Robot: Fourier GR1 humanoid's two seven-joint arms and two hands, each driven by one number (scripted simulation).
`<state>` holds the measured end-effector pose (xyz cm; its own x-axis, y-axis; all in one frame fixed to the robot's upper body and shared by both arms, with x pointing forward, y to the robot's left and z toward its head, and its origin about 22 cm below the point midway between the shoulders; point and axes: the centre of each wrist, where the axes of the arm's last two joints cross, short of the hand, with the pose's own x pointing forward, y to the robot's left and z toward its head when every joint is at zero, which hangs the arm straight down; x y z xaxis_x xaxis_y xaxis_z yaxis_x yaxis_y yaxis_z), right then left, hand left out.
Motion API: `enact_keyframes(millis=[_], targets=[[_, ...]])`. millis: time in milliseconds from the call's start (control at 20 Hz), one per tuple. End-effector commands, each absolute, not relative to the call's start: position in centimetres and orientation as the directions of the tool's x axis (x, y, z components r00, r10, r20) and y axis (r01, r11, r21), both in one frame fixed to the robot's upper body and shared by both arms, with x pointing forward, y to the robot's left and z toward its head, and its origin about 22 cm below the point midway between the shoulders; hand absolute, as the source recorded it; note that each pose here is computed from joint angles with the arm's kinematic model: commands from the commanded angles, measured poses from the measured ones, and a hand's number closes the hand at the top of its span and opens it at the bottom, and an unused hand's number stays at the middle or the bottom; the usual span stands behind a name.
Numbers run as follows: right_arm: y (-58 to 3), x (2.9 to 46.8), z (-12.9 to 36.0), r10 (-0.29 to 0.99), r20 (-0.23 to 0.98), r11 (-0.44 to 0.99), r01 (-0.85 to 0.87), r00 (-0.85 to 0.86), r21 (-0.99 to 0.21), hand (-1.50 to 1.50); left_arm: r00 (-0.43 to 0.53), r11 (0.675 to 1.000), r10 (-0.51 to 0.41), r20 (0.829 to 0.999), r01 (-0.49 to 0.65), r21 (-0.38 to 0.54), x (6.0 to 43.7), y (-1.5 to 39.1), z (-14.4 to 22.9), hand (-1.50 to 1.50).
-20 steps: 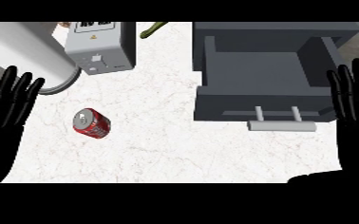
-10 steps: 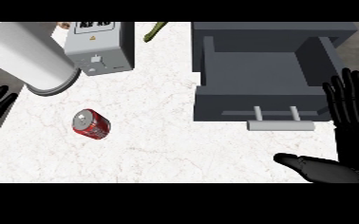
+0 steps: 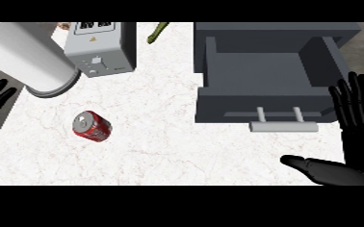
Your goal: Pick up the can, place it into the drawer and close the drawer
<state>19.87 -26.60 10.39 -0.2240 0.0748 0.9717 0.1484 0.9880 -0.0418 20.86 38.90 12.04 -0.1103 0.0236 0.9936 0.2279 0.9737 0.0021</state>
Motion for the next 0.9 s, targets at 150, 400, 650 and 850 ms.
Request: enact_keyframes(millis=[150, 400, 650, 850], targets=[[-28.4, 18.5, 9.6, 0.060, 0.971, 0.989, 0.144, -0.233, -0.027, -1.50, -0.047, 0.969, -0.015, 0.999, 0.247, 0.026, 21.9, 36.8, 8.0, -1.50], [-27.6, 18.5, 9.3, 0.080, 0.969, 0.987, 0.154, -0.235, -0.044, -1.50, -0.029, 0.970, -0.032, 0.999, 0.240, 0.038, 20.5, 37.8, 5.6, -1.50], [-28.8, 19.0, 10.2, 0.094, 0.963, 0.985, 0.166, -0.251, -0.052, -1.50, -0.005, 0.976, -0.035, 0.999, 0.213, 0.035, 20.5, 36.8, 1.3, -1.50], [-29.6, 17.8, 11.3, 0.093, 0.960, 0.986, 0.161, -0.264, -0.051, -1.50, 0.007, 0.976, -0.069, 0.998, 0.208, 0.066, 20.9, 35.0, -1.0, -1.50]])
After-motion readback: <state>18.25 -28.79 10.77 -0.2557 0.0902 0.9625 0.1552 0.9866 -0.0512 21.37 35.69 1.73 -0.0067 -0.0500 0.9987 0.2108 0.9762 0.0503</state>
